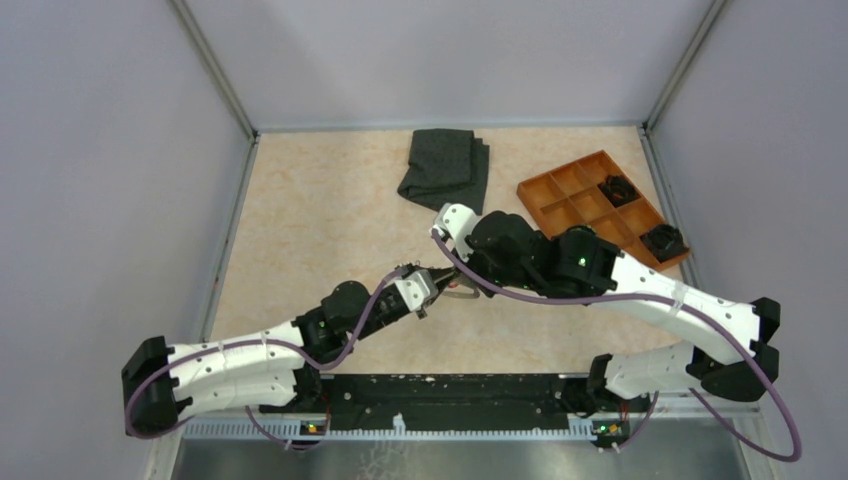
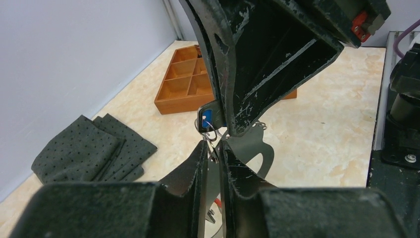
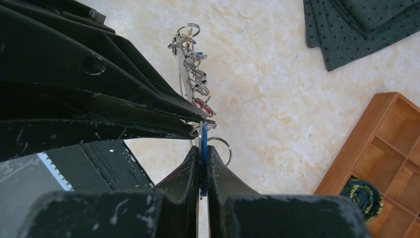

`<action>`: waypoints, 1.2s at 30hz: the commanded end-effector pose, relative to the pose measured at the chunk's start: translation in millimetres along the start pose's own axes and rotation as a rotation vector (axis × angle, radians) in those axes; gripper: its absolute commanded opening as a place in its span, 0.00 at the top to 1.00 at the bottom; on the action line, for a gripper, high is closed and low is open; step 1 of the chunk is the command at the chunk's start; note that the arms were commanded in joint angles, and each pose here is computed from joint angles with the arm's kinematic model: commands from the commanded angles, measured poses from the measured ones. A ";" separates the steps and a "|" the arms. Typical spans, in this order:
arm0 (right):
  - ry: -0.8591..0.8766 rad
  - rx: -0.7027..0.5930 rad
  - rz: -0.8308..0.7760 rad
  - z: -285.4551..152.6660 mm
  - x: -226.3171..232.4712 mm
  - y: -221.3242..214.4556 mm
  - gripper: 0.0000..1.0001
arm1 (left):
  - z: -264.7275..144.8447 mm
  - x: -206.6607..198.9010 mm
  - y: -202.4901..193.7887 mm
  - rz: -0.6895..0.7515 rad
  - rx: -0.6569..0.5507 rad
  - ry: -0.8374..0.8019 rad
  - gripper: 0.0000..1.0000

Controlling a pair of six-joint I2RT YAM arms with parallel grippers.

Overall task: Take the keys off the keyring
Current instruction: Remove the key from the keyring.

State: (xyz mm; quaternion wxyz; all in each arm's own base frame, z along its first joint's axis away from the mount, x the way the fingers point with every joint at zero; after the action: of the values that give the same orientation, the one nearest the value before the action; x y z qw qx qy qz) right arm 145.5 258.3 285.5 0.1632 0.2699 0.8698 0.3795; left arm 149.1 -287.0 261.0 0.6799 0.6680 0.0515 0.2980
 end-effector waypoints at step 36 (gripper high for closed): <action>-0.122 0.004 0.026 -3.7 -23.0 0.5 1.00 | -19.6 8.9 29.5 -0.052 -0.166 0.048 1.00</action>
State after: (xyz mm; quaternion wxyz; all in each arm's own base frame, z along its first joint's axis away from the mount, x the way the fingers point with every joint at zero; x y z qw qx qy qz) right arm 148.4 254.4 288.4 0.1746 0.2836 0.8663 0.3722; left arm 141.1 -272.5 269.1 0.7050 0.6405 0.0525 0.2999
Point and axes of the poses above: each gripper's point midway between its finger pads, its own z axis out along the fingers, its own x axis along the line the jaws close on, y = z × x, the point moved 3 cm from there along -z, back along the fingers, and after that the axes turned 5 degrees about z, right-handed, at the moved point
